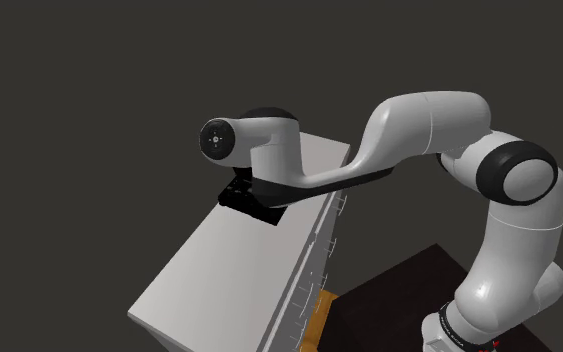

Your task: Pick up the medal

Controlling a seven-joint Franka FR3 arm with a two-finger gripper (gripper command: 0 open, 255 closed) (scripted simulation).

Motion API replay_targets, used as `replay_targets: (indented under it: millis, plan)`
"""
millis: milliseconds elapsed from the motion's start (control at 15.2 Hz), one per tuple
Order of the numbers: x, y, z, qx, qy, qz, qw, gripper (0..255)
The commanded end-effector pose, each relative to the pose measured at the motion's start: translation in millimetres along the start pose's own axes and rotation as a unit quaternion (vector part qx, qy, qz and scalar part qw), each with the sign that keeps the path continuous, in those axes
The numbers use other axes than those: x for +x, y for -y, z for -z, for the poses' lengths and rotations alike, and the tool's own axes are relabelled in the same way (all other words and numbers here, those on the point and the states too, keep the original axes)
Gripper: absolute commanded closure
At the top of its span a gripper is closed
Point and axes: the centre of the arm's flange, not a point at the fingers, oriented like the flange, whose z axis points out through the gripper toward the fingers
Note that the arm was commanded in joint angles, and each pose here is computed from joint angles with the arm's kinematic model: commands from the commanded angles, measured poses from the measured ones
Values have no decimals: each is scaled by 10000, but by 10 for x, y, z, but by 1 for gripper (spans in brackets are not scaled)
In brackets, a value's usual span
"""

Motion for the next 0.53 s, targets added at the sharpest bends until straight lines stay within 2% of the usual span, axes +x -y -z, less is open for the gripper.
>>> replay_targets:
  millis: [0, 462]
  plan:
    - [-2, 1, 0, 1, 2, 1, 10000, 255]
    - [193, 11, 177, 1, 2, 1, 10000, 255]
